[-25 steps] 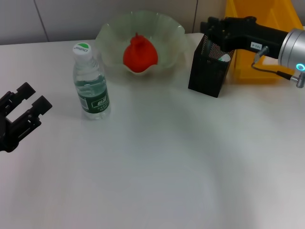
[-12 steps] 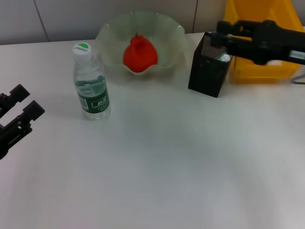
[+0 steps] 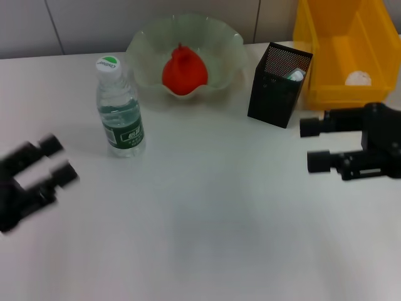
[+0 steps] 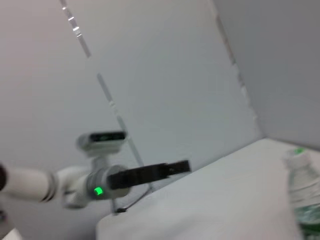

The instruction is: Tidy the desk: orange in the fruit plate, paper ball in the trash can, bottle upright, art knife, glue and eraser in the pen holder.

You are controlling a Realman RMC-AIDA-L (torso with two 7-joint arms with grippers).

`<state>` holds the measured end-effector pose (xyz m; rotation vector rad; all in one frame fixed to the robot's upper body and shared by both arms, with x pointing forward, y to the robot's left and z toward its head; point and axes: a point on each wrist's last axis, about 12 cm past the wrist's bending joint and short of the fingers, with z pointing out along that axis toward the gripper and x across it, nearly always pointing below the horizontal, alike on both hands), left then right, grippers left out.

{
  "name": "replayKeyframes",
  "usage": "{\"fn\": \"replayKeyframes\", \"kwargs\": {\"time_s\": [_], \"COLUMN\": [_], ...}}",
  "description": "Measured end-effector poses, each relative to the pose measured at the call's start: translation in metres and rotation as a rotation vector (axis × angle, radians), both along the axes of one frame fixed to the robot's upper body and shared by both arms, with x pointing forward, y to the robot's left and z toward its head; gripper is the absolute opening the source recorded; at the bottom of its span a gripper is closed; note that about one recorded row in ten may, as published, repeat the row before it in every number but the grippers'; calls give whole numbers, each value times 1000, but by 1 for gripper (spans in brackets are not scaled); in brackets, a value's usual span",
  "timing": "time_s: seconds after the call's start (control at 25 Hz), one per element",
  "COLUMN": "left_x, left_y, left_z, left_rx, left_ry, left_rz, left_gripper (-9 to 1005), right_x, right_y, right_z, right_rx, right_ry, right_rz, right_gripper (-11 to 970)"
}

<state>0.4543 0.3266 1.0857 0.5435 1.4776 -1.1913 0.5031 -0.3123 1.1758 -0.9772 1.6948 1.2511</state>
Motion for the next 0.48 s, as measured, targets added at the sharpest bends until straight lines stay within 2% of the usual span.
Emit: {"fn": "replayKeyframes", "kwargs": {"time_s": [0.12,0.2,0.24,0.4,0.44,0.48], "left_x": [3,4,6,7,8,8], "left_y": [-14,-18,-26,-30,-32,-33], "left_z": [2,3,4,5,5,5], "left_rx": [56,72,115,140,172,176], "left_ry": [31,31,21,6,-55,-62], "left_rz": [-155,-195,-273,-305,-328,-329], "left_gripper": [748,749,750,749,749,749], "right_x": [-8,-11,-15,-20,-23,-23], "right_y": [0,0,3,9,13,13], "right_z": [-4,-6,-10,-16,-18,-18], "right_rx": [7,7,3,-15,-21,-21], "right_ry": [4,5,8,18,17,17], "right_rz": [39,45,53,73,96,96], "right_gripper": [705,709,711,711,711,711]}}
